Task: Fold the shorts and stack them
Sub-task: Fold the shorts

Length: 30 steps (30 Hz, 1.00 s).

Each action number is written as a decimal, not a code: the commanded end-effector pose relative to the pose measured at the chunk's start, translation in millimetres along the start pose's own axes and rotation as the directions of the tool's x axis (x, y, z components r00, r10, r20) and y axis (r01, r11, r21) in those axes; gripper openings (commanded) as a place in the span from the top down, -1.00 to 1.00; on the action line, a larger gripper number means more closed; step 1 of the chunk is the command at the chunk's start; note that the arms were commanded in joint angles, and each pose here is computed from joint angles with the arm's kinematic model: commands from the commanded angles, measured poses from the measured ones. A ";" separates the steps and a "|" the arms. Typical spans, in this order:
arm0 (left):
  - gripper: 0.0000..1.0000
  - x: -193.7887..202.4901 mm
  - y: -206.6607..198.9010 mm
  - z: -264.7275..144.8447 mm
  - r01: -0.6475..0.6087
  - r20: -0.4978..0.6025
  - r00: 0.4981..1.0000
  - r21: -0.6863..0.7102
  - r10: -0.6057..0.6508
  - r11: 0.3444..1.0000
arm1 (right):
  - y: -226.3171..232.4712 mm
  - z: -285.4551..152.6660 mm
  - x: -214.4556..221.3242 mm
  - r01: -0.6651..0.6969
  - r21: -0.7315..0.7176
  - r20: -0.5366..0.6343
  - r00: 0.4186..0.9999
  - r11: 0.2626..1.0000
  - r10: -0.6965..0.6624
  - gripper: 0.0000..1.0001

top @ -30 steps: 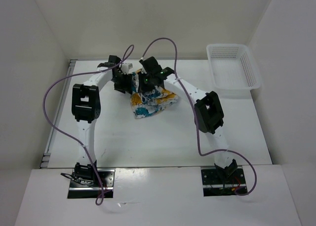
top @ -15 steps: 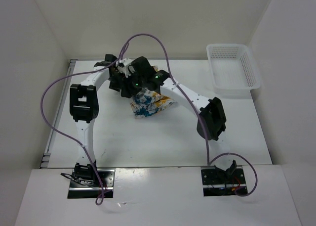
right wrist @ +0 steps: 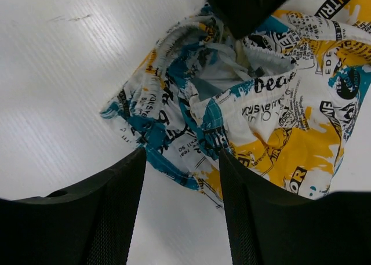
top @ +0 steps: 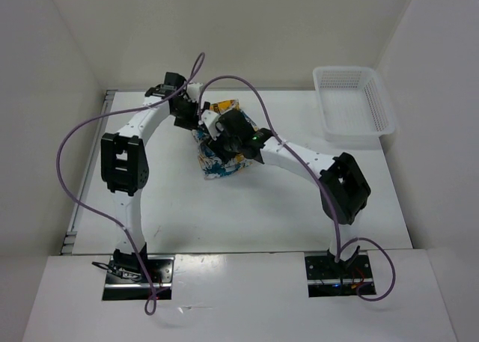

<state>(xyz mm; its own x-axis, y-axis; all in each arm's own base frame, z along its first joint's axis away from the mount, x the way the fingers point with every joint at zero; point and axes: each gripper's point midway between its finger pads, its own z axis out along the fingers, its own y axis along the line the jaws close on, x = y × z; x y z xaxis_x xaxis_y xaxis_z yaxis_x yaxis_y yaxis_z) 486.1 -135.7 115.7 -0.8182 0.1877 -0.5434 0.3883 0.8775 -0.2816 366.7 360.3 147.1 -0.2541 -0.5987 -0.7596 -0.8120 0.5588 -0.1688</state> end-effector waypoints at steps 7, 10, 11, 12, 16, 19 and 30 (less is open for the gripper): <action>-0.67 28.3 -30.0 53.7 -0.033 -0.121 0.992 0.064 0.040 0.997 | -25.1 29.1 -6.9 0.047 0.091 0.073 0.996 0.995 -0.054 -0.14; -0.49 34.6 -22.3 64.5 -0.041 -0.142 0.989 0.019 0.043 0.999 | -24.8 39.4 5.9 0.067 0.093 0.043 0.997 0.993 -0.071 -0.06; -0.40 37.6 -18.7 67.7 -0.040 -0.151 0.988 0.006 0.041 0.999 | -24.1 43.9 11.3 0.080 0.089 0.029 0.996 0.993 -0.083 -0.06; -0.37 35.2 -18.4 68.5 -0.044 -0.141 0.989 0.005 0.044 0.999 | -24.1 44.0 11.3 0.080 0.089 0.029 0.996 0.993 -0.083 -0.02; -0.12 31.6 -15.1 67.3 -0.050 -0.134 0.990 -0.016 0.047 0.999 | -18.3 43.9 8.0 0.081 0.054 0.040 0.996 0.995 -0.084 0.17; 0.05 27.4 -15.6 66.1 -0.053 -0.124 0.991 -0.017 0.050 0.998 | -17.0 44.7 12.9 0.081 0.050 0.030 0.996 0.995 -0.083 0.29; 0.48 6.8 29.1 69.8 -0.007 -0.070 0.998 -0.069 0.002 0.998 | -3.3 49.2 29.9 0.080 -0.016 -0.002 0.997 0.997 -0.081 1.00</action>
<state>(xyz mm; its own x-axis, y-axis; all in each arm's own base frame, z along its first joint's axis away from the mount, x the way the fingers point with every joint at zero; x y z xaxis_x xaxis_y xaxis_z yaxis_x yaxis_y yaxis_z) 497.3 -157.8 45.6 -0.8565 0.2565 -0.4480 0.3886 0.8916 -0.2325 390.0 362.6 94.1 -0.2031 -0.6582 -0.7249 -0.8187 0.5203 -0.2430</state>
